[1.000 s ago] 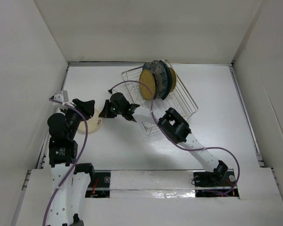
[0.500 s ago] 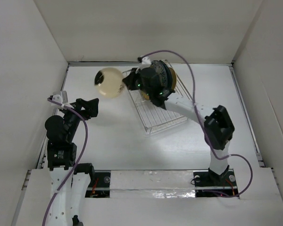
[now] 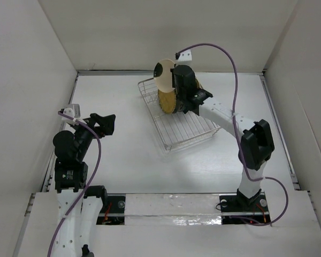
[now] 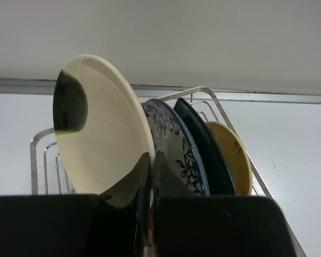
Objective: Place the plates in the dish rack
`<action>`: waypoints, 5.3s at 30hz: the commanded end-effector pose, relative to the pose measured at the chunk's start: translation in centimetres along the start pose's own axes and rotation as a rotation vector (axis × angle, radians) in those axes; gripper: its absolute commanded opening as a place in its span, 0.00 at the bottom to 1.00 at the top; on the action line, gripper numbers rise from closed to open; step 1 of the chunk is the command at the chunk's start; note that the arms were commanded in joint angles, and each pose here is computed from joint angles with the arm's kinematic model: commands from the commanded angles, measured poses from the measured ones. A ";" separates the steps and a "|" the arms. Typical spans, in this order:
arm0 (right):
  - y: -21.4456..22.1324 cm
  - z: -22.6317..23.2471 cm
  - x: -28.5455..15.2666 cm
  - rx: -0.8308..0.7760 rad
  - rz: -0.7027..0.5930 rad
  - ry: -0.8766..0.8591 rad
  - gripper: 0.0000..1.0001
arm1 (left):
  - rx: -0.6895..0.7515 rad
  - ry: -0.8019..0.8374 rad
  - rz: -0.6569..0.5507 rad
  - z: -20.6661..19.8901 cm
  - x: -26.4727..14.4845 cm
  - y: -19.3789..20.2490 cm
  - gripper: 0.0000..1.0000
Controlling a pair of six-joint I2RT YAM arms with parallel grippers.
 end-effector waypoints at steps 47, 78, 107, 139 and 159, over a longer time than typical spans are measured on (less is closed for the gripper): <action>4.8 5.2 -1.7 -0.457 0.125 0.165 0.00 | 0.022 0.021 -0.014 -0.2 0.2 -0.2 0.88; -5.7 5.0 -6.0 -0.335 -0.059 0.039 0.00 | 0.018 0.015 -0.002 0.1 0.6 0.0 0.88; 2.2 5.1 -2.8 -0.360 0.085 0.125 0.00 | 0.018 0.023 0.002 0.0 0.6 0.0 0.88; -2.2 6.0 -8.6 -0.056 -0.074 -0.154 0.90 | 0.017 0.040 0.003 -0.3 0.6 -0.1 0.97; -9.1 -6.9 -23.6 0.483 -0.529 -0.308 0.83 | -0.004 0.339 -0.158 -6.6 -2.2 -5.9 0.98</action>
Point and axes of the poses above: each gripper's point midway between its finger pads, its own x axis out along the fingers, its own z axis along the line the jaws close on, y = z × x, the point moved 7 cm from there along -x, back along the fingers, and after that the axes turned 3 degrees about -x, right-handed, at the moved point
